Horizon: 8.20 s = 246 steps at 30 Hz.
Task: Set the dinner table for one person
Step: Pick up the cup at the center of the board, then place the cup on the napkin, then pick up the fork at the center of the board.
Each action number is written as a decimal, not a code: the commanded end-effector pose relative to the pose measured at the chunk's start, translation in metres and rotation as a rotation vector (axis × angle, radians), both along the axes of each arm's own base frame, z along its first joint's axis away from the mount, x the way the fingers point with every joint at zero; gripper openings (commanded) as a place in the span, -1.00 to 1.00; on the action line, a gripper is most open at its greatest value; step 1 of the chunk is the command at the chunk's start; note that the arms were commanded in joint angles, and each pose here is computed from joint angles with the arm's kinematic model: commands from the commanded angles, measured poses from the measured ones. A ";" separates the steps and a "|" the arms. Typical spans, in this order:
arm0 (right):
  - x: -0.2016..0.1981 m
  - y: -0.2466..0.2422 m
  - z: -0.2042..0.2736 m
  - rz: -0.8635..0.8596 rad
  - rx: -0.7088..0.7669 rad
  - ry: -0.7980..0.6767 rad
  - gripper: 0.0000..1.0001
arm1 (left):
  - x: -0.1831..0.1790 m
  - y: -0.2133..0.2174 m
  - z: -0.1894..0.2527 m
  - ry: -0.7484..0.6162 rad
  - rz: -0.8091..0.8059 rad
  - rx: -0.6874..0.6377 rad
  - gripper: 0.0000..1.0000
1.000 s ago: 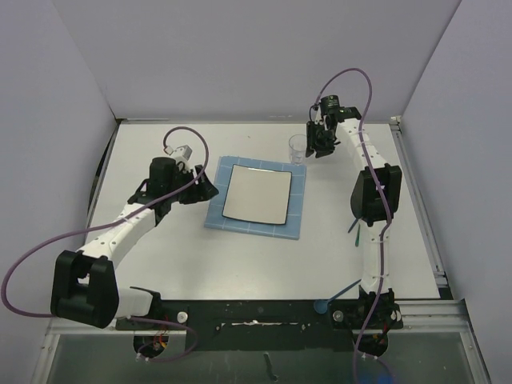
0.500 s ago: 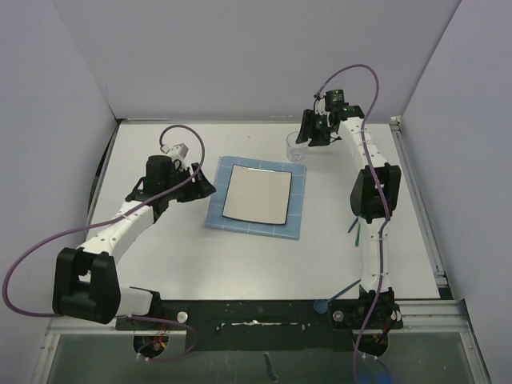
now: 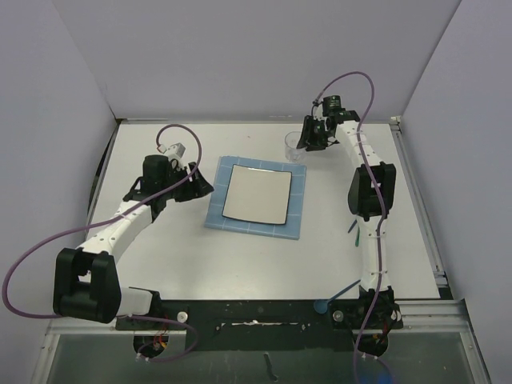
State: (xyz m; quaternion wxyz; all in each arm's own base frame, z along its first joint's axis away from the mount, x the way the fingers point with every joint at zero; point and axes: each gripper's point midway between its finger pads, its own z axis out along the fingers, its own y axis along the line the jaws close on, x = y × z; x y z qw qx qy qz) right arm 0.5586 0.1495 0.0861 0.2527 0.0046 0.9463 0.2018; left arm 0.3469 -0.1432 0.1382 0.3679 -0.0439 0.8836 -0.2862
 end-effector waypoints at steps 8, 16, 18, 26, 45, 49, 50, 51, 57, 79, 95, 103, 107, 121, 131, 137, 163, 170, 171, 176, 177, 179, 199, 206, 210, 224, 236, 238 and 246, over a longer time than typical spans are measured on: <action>0.008 -0.001 0.009 -0.018 -0.012 -0.049 -1.00 | 0.012 -0.005 0.011 -0.039 -0.024 -0.038 0.22; -0.006 -0.007 0.051 -0.008 -0.054 -0.100 -1.00 | 0.008 -0.008 0.016 -0.054 -0.027 -0.066 0.22; -0.013 -0.014 0.075 0.002 -0.114 -0.124 -1.00 | 0.006 -0.008 0.019 -0.062 -0.025 -0.070 0.21; -0.071 -0.044 0.162 0.041 -0.605 -0.220 -1.00 | -0.002 -0.006 0.031 -0.086 -0.014 -0.080 0.21; -0.110 -0.022 0.072 0.010 -0.492 -0.090 -1.00 | -0.008 0.002 0.045 -0.110 -0.007 -0.082 0.21; -0.102 -0.025 0.062 -0.006 -0.475 -0.078 -1.00 | -0.007 0.002 0.046 -0.108 -0.004 -0.081 0.21; -0.099 -0.024 0.062 -0.004 -0.472 -0.081 -1.00 | -0.007 0.002 0.045 -0.108 -0.004 -0.080 0.21; -0.097 -0.023 0.060 0.000 -0.474 -0.081 -1.00 | -0.006 0.003 0.045 -0.107 -0.002 -0.078 0.21; -0.086 -0.022 0.053 0.004 -0.460 -0.076 -1.00 | -0.006 0.004 0.041 -0.096 0.001 -0.076 0.21; -0.056 -0.015 0.033 0.003 -0.446 -0.062 -1.00 | -0.001 0.007 0.031 -0.070 0.007 -0.073 0.20; -0.044 -0.009 0.024 0.017 -0.410 -0.057 -1.00 | 0.002 0.009 0.027 -0.058 0.006 -0.075 0.20; -0.052 -0.009 0.017 0.026 -0.410 -0.030 -0.74 | 0.001 0.009 0.029 -0.061 0.005 -0.079 0.20; -0.054 -0.011 0.019 0.028 -0.418 -0.034 -0.48 | 0.000 0.008 0.029 -0.062 0.004 -0.082 0.20; -0.047 -0.020 0.074 0.014 -0.410 -0.117 -0.11 | 0.001 0.006 0.027 -0.064 -0.003 -0.095 0.20; -0.086 -0.072 0.164 -0.154 -0.453 -0.163 -0.10 | -0.008 0.007 0.042 -0.091 0.006 -0.104 0.20; -0.175 -0.117 0.141 -0.321 -0.502 -0.008 -0.19 | -0.021 0.019 0.043 -0.075 0.058 -0.064 0.20; -0.227 -0.179 0.014 -0.480 -0.379 0.234 -0.19 | -0.034 0.018 0.045 -0.059 0.081 -0.119 0.20; -0.218 -0.189 -0.015 -0.473 -0.299 0.278 -0.21 | -0.019 0.017 0.047 -0.045 0.082 -0.119 0.19; -0.219 -0.188 -0.018 -0.470 -0.293 0.284 -0.22 | -0.016 0.017 0.048 -0.045 0.080 -0.118 0.19; -0.225 -0.187 -0.034 -0.451 -0.276 0.300 -0.25 | -0.009 0.015 0.047 -0.040 0.077 -0.124 0.19; -0.227 -0.186 -0.038 -0.447 -0.274 0.308 -0.26 | -0.008 0.015 0.047 -0.038 0.076 -0.128 0.19; -0.231 -0.187 -0.046 -0.442 -0.276 0.327 -0.27 | -0.008 0.013 0.047 -0.033 0.074 -0.135 0.18; -0.225 -0.190 -0.066 -0.433 -0.170 0.351 -0.52 | -0.003 0.012 0.084 -0.068 0.056 -0.155 0.18; -0.227 -0.190 -0.065 -0.433 -0.173 0.352 -0.87 | -0.003 0.012 0.093 -0.089 0.054 -0.156 0.18; -0.230 -0.191 -0.063 -0.435 -0.185 0.356 -1.00 | -0.005 0.012 0.091 -0.084 0.054 -0.155 0.18; -0.215 -0.185 0.003 -0.419 -0.194 0.225 -1.00 | -0.019 0.012 0.090 -0.094 0.057 -0.176 0.18; -0.191 -0.136 0.039 -0.337 -0.204 0.148 -1.00 | -0.032 0.015 0.092 -0.104 0.060 -0.171 0.18; -0.185 -0.120 0.042 -0.308 -0.204 0.136 -1.00 | -0.033 0.016 0.092 -0.105 0.063 -0.171 0.18; -0.165 -0.063 0.059 -0.222 -0.200 0.096 -1.00 | -0.035 0.019 0.091 -0.104 0.071 -0.170 0.18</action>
